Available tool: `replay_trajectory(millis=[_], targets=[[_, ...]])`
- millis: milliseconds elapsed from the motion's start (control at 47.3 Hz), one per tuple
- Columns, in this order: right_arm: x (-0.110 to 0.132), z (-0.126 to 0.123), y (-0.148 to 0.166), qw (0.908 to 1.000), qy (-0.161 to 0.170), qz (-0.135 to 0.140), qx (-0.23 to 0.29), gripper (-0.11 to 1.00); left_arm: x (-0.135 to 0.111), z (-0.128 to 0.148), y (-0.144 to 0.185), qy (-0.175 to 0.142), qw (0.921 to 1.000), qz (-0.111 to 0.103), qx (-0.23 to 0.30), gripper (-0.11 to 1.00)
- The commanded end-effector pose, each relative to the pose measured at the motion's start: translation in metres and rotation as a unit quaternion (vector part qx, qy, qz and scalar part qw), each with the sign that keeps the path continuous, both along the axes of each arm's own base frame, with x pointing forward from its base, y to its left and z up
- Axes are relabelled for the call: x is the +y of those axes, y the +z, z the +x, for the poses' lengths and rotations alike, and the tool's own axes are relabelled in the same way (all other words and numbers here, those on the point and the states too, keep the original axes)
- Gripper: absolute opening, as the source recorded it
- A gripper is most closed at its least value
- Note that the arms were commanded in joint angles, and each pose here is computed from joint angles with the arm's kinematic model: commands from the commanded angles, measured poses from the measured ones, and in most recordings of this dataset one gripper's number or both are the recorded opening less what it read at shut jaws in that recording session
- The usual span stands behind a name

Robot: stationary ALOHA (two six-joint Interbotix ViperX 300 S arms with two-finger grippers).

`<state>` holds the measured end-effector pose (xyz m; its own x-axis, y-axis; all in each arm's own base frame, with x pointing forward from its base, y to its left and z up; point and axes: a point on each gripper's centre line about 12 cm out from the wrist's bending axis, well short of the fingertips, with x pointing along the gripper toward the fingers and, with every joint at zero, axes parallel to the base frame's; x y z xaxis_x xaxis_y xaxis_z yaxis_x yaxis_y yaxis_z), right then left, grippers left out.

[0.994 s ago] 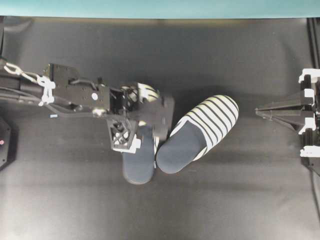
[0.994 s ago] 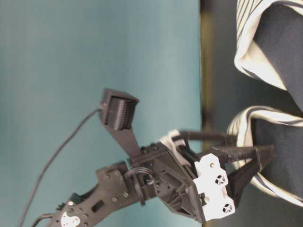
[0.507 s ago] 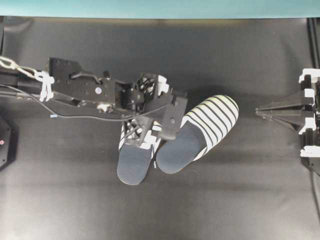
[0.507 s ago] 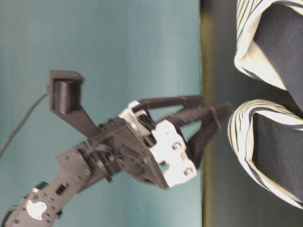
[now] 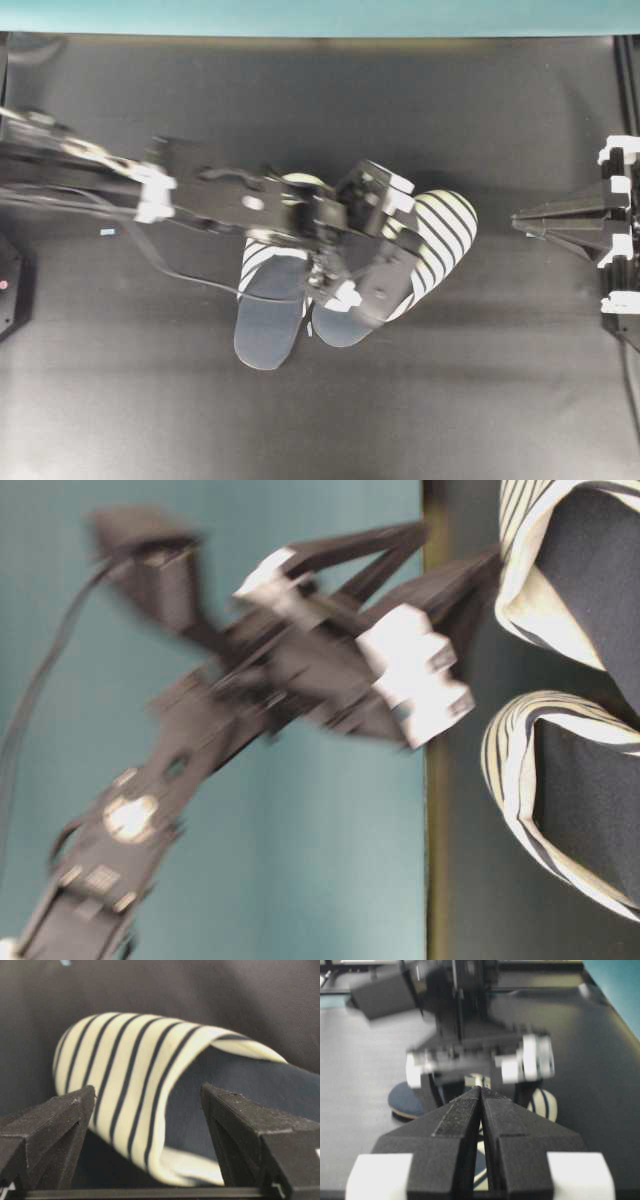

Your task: Arrange the slippers with the left arm.

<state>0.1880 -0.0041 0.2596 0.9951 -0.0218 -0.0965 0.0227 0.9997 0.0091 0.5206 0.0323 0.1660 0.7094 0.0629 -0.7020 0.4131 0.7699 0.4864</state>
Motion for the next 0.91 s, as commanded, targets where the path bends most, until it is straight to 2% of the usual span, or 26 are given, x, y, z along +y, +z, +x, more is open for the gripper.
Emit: replay_trajectory(millis=[0,85,211,296,338,550,613,761,888], targets=[[-0.001,0.001,0.003,1.0,-0.003,0.003,-0.006,0.0,0.002,0.013,-0.008,0.001,1.0,0.0,-0.003,0.82],[-0.001,0.001,0.003,1.0,-0.003,0.003,-0.005,0.0,0.004,0.02,-0.023,0.002,1.0,-0.001,0.006,0.82],[-0.001,0.001,0.003,1.0,-0.003,0.003,-0.003,0.0,0.01,0.024,-0.027,0.011,0.9999,-0.004,0.007,0.81],[-0.001,0.001,0.002,1.0,-0.003,0.003,-0.002,0.0,0.014,0.024,-0.027,0.025,0.9995,-0.016,0.005,0.74],[-0.001,0.001,0.002,1.0,-0.003,0.003,-0.002,0.0,0.015,0.023,-0.026,0.034,0.9991,-0.024,0.005,0.68],[-0.001,0.0,0.001,1.0,-0.003,0.003,0.001,0.0,0.02,0.022,0.007,0.102,0.9911,-0.085,-0.014,0.09],[-0.001,0.0,0.0,1.0,-0.003,0.003,0.002,0.0,0.023,0.021,0.021,0.128,0.9856,-0.109,-0.021,0.01],[-0.001,-0.001,0.0,1.0,-0.004,0.004,0.001,0.0,0.034,0.013,0.058,0.205,0.9633,-0.171,-0.026,0.01],[-0.001,-0.003,-0.002,1.0,-0.004,0.004,0.0,0.0,0.041,0.0,0.071,0.259,0.9439,-0.205,-0.005,0.01]])
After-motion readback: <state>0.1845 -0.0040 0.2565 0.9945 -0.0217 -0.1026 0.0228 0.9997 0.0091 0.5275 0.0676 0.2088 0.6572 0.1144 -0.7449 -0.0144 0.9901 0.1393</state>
